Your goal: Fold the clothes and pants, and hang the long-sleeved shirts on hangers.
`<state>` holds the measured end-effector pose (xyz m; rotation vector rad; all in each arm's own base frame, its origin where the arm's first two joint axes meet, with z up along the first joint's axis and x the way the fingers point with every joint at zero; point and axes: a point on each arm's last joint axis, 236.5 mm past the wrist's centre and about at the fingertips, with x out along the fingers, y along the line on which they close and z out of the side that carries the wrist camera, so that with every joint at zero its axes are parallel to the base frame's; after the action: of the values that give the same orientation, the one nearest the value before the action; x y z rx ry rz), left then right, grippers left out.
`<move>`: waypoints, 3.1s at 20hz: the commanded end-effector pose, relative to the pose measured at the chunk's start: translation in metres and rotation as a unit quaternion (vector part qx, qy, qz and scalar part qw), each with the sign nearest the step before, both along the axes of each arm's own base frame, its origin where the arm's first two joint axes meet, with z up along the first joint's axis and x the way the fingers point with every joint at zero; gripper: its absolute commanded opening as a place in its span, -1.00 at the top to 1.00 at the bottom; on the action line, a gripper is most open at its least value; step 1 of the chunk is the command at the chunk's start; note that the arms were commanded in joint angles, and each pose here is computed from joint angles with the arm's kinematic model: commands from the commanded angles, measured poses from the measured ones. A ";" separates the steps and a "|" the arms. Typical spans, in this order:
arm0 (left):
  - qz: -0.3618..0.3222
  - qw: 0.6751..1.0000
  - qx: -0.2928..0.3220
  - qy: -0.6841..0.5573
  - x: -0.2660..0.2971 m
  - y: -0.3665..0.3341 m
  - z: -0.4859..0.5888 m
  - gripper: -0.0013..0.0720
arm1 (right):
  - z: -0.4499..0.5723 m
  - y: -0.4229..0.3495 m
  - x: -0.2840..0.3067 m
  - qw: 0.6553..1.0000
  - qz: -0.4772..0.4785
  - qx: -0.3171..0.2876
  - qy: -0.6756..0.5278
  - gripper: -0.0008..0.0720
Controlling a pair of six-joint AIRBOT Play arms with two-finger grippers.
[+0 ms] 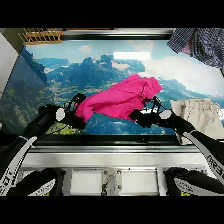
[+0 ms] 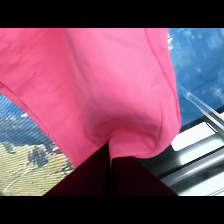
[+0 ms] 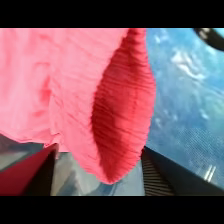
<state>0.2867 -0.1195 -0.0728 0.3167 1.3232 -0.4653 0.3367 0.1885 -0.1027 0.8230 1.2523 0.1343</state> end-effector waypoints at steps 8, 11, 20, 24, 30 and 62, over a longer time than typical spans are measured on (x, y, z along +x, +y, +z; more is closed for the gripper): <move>0.009 1.000 0.000 -0.022 0.015 0.006 0.014 0.95 | 0.031 -0.006 0.027 0.996 0.024 -0.027 -0.083 0.93; 0.052 0.986 0.000 -0.157 0.073 0.039 0.109 0.95 | 0.114 -0.023 0.046 0.981 0.092 -0.057 -0.160 0.93; 0.124 0.788 -0.143 -0.586 0.002 0.076 0.513 0.95 | 0.452 -0.052 -0.024 0.878 0.110 -0.088 -0.458 0.93; 0.094 0.729 -0.219 -0.641 -0.068 0.063 0.573 0.95 | 0.492 -0.054 -0.079 0.863 0.086 -0.064 -0.494 0.93; 0.055 0.693 -0.278 -0.662 -0.092 0.044 0.612 0.95 | 0.485 -0.050 -0.126 0.888 0.080 -0.030 -0.452 0.93; 0.154 0.955 -0.101 -0.232 0.212 0.013 0.197 0.96 | 0.184 -0.106 0.097 0.959 0.147 -0.205 -0.128 0.93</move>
<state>0.5296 -0.1213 0.1460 0.0340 0.7908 -0.2567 0.4626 0.0907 0.0951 0.3680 1.0023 0.2013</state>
